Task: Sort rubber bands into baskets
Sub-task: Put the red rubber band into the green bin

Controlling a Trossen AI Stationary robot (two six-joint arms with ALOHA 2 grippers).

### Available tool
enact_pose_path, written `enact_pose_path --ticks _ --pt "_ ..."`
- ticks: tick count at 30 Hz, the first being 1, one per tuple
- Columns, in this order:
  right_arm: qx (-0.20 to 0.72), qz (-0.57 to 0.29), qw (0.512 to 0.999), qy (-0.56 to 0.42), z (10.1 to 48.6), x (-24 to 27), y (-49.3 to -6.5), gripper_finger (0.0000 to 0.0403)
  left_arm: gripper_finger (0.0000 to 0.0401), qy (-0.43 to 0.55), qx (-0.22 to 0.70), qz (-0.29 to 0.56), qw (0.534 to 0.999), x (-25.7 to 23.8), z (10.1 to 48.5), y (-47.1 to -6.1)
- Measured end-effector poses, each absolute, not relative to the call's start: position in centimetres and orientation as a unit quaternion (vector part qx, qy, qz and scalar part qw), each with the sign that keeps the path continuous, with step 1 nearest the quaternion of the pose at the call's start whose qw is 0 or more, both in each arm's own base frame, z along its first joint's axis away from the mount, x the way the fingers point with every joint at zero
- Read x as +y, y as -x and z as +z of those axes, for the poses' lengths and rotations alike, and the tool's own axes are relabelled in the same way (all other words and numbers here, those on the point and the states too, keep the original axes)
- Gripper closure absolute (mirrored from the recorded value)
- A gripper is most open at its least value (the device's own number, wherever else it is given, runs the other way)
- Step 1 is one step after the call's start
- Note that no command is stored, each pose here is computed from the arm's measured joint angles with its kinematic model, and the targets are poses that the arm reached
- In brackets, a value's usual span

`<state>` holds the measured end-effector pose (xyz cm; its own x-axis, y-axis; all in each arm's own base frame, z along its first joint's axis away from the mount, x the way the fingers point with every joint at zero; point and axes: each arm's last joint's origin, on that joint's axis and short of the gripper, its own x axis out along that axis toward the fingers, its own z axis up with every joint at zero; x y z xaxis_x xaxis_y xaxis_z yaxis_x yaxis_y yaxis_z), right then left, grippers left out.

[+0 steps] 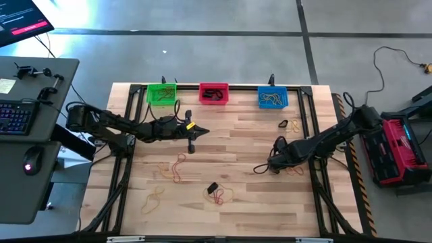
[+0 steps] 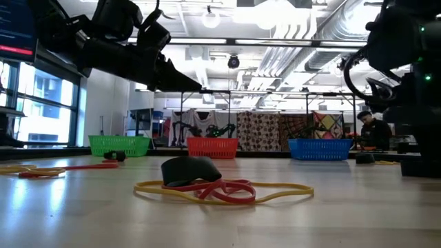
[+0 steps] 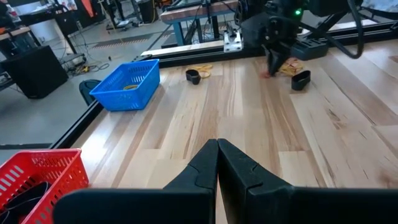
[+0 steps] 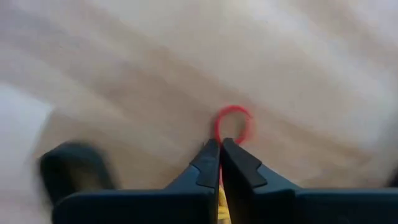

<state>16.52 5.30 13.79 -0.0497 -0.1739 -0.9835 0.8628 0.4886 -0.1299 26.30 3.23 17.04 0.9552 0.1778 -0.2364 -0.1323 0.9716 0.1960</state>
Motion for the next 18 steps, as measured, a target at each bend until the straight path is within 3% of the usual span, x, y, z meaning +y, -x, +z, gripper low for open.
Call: enact_pose_path --ticks 18 --pt "0.536 -0.446 0.681 -0.223 16.1 5.1 -17.7 0.0403 0.0401 -0.089 0.128 0.078 0.985 3.2 17.0 -26.3"
